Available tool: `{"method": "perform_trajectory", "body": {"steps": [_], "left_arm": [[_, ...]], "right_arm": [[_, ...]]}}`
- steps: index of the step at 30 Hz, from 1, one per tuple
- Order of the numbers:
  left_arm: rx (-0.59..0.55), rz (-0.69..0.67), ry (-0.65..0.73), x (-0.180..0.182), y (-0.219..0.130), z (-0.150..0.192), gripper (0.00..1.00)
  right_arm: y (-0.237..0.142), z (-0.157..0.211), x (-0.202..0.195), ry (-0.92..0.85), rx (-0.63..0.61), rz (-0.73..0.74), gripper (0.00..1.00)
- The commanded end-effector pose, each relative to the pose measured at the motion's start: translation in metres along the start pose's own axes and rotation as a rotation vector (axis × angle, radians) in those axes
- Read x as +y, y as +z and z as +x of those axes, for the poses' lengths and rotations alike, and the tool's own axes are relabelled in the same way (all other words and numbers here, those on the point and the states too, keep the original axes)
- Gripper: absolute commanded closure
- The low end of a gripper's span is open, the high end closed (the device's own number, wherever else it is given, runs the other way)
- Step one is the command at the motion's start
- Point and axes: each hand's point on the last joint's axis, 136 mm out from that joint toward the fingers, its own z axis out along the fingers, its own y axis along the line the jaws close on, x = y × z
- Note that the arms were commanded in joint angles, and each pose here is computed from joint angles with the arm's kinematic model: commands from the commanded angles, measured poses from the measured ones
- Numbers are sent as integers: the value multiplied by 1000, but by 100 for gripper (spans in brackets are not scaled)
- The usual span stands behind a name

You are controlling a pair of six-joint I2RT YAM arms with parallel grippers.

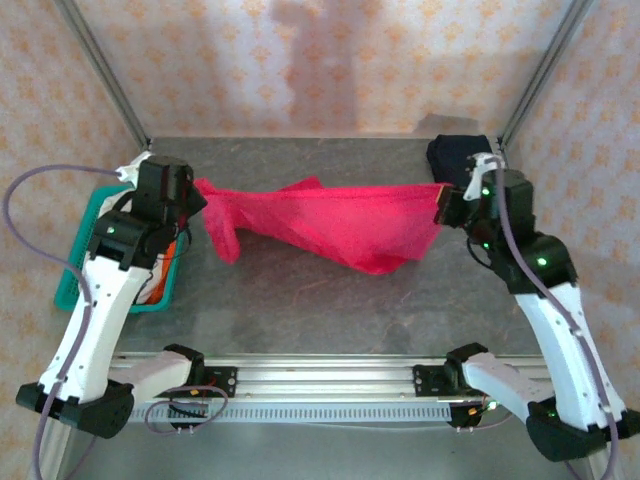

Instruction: Fold and stack the t-shirts

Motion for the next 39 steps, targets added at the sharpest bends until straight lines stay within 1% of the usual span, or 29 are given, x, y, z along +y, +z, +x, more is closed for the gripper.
{"method": "perform_trajectory", "body": {"steps": [1,3,6,9,12,14,15,17,19,20,22,23,25,28,29,31,33,35,36,37,39], "left_arm": [[-103,-77,38,29,-36,-27,100],[-137,-57,32,27,-48,-38,100],[-165,-24,38,10,-45,-51,100],[-152,-10,64,-18,-21,-59,100],[-137,-14,84,-45,12,-64,100],[-82,18,87,-68,37,-56,100],[-37,47,82,-78,48,-47,98],[53,138,104,-109,70,-15,79],[91,176,165,-132,79,21,64],[115,196,203,-143,82,42,54],[169,259,278,-164,86,87,46],[196,295,322,-172,87,113,43],[253,369,389,-185,85,159,42],[313,483,493,-207,70,221,39],[325,505,537,-214,62,240,38],[376,504,598,-223,56,276,37],[468,461,603,-225,57,311,37],[573,382,604,-222,61,348,38],[601,342,610,-218,61,360,38],[638,261,610,-208,68,377,38],[698,153,574,-193,71,395,36]], "right_arm": [[-48,-37,-20,-52,-140,111,100],[-57,-51,-14,-46,-171,91,100],[-43,-59,-8,-54,-150,86,100],[-15,-66,-5,-81,-131,107,100],[21,-73,-3,-97,-122,115,100],[48,-65,0,-81,-67,96,100],[62,-57,2,-77,-31,84,100],[81,-35,3,-65,34,62,100],[93,-14,-7,-55,82,89,100],[98,-4,-15,-50,103,114,100],[105,11,-29,-33,137,151,100],[108,16,-37,-17,151,167,100],[110,22,-55,18,166,211,100],[112,27,-85,84,172,284,100],[112,29,-94,111,171,298,100],[113,33,-111,158,173,337,100],[114,37,-123,190,171,362,100],[112,38,-130,215,156,370,100],[112,38,-130,220,153,366,100],[111,38,-131,225,151,366,100],[110,40,-134,226,154,369,100]]}}
